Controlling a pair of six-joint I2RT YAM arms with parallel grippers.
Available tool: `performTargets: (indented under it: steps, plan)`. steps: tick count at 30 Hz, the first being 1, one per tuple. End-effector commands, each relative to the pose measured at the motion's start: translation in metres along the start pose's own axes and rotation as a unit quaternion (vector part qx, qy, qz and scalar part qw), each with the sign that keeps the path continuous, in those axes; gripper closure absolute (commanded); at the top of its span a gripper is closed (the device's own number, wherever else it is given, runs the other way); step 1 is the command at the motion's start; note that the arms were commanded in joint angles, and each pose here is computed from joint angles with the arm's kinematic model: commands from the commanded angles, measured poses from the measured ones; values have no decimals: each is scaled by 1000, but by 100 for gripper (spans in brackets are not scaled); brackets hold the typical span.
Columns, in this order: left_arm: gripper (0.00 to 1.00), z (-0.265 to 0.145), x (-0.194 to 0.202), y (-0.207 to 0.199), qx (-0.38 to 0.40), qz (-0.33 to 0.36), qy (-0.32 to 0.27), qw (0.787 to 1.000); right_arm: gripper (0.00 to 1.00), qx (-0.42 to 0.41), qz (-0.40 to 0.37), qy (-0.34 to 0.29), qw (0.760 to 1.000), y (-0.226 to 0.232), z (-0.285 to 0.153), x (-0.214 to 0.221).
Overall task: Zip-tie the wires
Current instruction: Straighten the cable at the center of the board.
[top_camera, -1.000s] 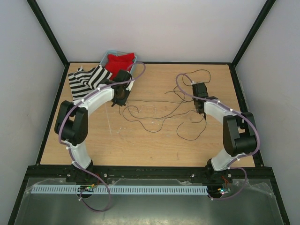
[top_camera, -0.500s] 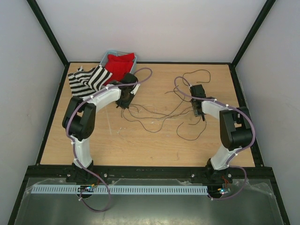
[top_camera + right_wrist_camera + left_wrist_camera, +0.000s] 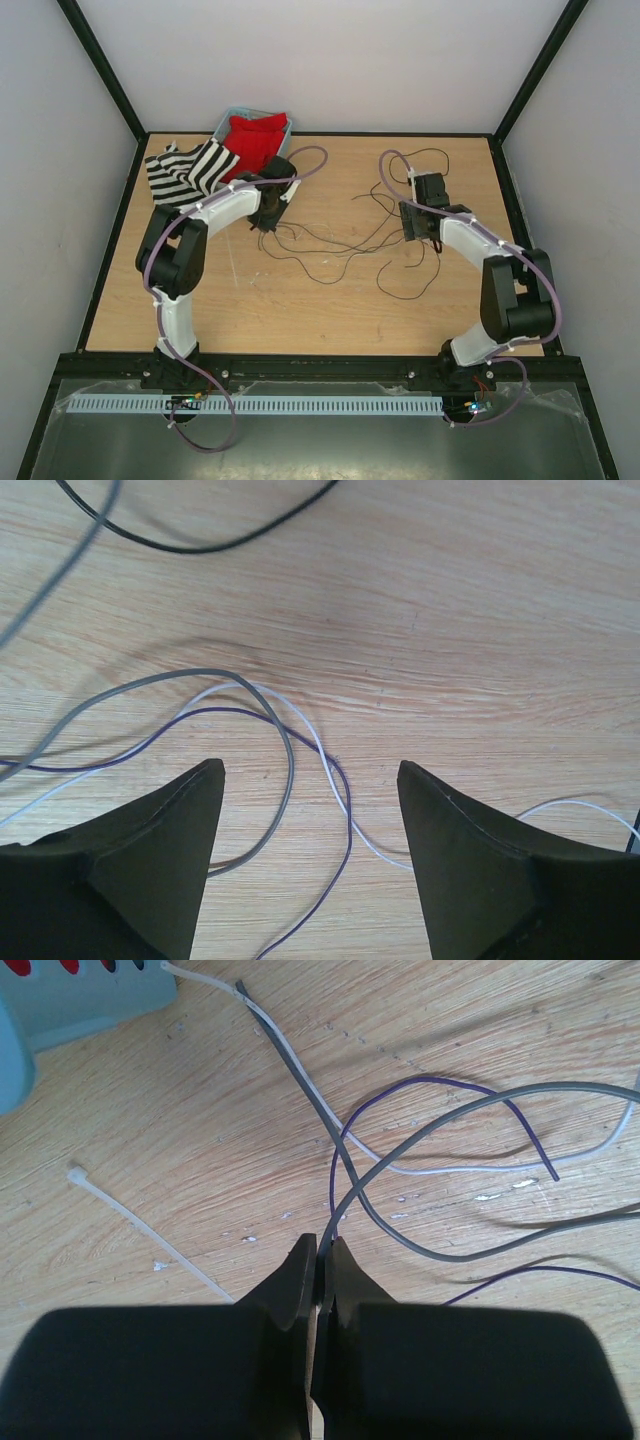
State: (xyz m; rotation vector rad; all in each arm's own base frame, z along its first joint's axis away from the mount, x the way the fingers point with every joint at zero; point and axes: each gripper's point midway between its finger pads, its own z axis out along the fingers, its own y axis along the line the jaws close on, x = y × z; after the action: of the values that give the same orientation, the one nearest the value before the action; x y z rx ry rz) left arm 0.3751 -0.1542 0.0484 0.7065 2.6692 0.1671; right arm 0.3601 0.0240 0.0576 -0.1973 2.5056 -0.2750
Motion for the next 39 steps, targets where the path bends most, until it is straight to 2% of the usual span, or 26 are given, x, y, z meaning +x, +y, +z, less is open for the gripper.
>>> performTargets:
  steps: [1,9,16,24,29,35,39]
  plan:
    - [96,3,1,5,-14,9,12,1000,19,-23,21,-38,999,1,-23,-23]
    - [86,11,5,2,-9,10,22,1000,15,-21,28,-54,998,-2,-31,-30]
    - [53,2,0,6,-13,5,9,1000,13,-32,31,-55,997,3,-31,-32]
    - [32,-23,-13,22,-29,-8,-24,999,8,-35,38,-62,997,3,-30,-39]
    - [2,-56,-31,37,-5,-50,-77,996,8,-55,76,-86,992,3,-25,-59]
    - [1,-109,-52,56,51,-132,-158,977,8,-55,165,-125,977,-7,-3,-87]
    - [1,-147,-61,53,80,-128,-214,965,9,-34,200,-142,969,-20,19,-111]
